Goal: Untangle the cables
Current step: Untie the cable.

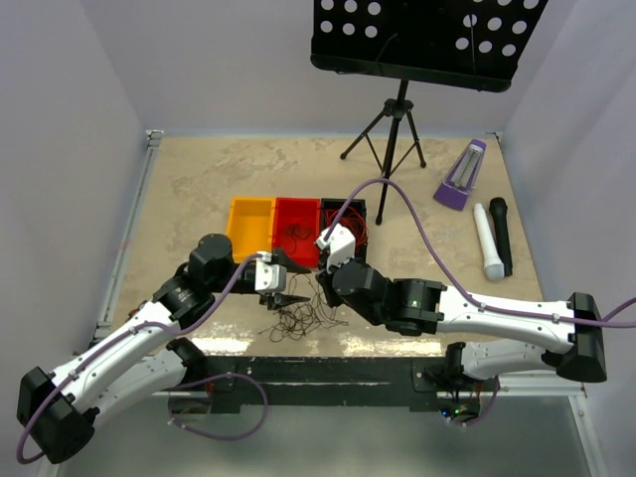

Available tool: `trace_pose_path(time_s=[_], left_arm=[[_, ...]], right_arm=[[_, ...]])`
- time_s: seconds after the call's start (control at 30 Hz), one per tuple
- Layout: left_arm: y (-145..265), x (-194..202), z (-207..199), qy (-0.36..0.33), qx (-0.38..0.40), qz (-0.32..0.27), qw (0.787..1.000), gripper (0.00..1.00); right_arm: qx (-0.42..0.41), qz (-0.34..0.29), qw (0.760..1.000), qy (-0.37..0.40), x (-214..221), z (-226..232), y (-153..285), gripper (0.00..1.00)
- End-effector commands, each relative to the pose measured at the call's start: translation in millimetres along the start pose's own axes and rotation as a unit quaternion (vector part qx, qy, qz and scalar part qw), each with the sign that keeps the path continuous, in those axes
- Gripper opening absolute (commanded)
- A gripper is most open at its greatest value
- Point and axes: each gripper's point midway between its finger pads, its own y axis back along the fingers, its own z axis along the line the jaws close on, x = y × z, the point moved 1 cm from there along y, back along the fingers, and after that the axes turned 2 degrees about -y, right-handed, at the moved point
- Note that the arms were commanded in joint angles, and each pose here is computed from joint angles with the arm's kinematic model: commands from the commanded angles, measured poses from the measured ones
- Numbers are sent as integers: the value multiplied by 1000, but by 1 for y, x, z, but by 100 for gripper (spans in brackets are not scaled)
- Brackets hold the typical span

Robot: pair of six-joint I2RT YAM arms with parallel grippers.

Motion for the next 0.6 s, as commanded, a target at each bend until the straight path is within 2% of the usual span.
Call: trace_pose_path(time_s=[0.0, 0.13, 0.3, 0.37, 0.57], left_arm=[[3, -11, 39, -44, -105, -17, 993, 61], [7, -32, 50, -53, -141, -54, 987, 62], [4, -56, 19, -34, -54, -99, 993, 63], [4, -54, 12, -34, -36, -99, 994, 63], [-2, -22, 13, -44, -31, -53, 997, 61]], right_arm=[[-20, -28, 999, -9, -19, 7, 8, 0], [-23, -23, 999, -8, -15, 9, 7, 0], [-22, -14, 1000, 0, -10, 11, 1, 0], [-24, -17, 1000, -1, -12, 12, 1, 0], [-43, -37, 998, -7, -30, 19, 10, 0]])
